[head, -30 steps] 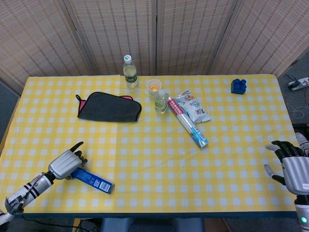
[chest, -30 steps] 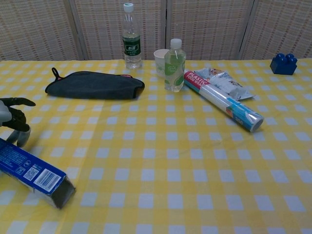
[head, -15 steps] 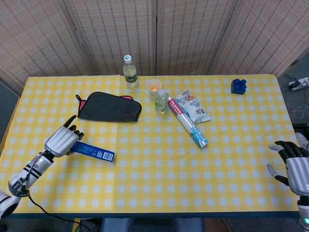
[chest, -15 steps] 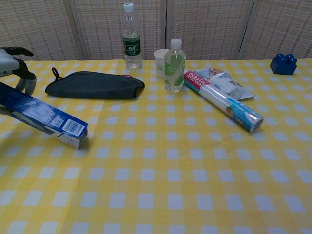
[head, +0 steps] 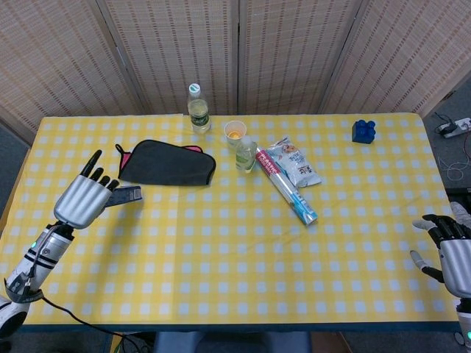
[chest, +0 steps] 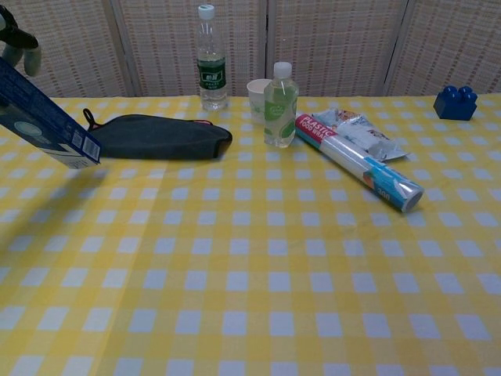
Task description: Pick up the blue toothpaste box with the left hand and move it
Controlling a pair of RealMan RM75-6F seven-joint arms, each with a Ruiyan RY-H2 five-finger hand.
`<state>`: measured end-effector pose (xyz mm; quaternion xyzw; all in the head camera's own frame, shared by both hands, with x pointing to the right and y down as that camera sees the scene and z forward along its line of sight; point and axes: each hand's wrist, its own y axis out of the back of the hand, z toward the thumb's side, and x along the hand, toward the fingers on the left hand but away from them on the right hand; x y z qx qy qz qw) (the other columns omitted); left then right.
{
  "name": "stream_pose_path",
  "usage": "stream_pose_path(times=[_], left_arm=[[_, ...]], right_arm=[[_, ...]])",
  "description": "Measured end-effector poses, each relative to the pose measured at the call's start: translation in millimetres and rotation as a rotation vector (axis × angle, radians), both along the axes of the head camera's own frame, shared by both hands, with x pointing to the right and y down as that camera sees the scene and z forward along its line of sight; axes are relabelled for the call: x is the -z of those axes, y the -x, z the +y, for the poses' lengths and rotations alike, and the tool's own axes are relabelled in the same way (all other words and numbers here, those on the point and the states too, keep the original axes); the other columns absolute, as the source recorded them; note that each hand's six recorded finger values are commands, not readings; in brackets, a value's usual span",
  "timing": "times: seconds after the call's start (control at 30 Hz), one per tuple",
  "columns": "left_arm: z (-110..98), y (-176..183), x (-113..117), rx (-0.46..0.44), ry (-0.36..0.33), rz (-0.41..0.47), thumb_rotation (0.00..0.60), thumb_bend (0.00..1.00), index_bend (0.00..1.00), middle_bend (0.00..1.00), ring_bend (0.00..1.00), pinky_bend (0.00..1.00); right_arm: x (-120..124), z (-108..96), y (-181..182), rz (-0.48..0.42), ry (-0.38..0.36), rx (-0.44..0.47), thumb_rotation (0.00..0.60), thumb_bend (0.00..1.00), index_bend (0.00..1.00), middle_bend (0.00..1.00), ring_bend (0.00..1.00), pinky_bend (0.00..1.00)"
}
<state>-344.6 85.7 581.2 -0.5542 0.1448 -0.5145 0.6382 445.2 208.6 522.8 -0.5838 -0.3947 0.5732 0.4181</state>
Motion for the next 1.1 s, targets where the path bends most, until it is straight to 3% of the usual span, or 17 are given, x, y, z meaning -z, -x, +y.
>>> stream_pose_path(times=[0.3, 0.47, 0.77, 1.1], left_arm=[[-5.2, -1.3, 19.2, 0.019, -0.047, 0.003, 0.600, 0.15, 0.51, 0.58, 0.34, 0.00], [-1.8, -2.2, 19.2, 0.021, -0.032, -0.008, 0.600, 0.19, 0.46, 0.55, 0.34, 0.00], [0.8, -5.4, 17.4, 0.024, -0.014, -0.020, 0.600, 0.27, 0.46, 0.55, 0.34, 0.00], [-13.2, -1.4, 44.1, 0.054, -0.113, 0.018, 0.600, 0.27, 0.46, 0.54, 0.34, 0.00]], right_arm=[[-1.5, 0.8, -3.3, -0.003, 0.002, -0.007, 0.600, 0.21, 0.31, 0.28, 0.21, 0.32], [-3.0, 1.6, -4.7, -0.005, 0.006, -0.010, 0.600, 0.21, 0.31, 0.28, 0.21, 0.32], [-3.2, 2.6, -8.4, -0.005, 0.006, -0.019, 0.600, 0.21, 0.31, 0.28, 0.21, 0.32], [-2.9, 1.7, -9.7, -0.005, 0.004, -0.019, 0.600, 0.21, 0.31, 0.28, 0.21, 0.32]])
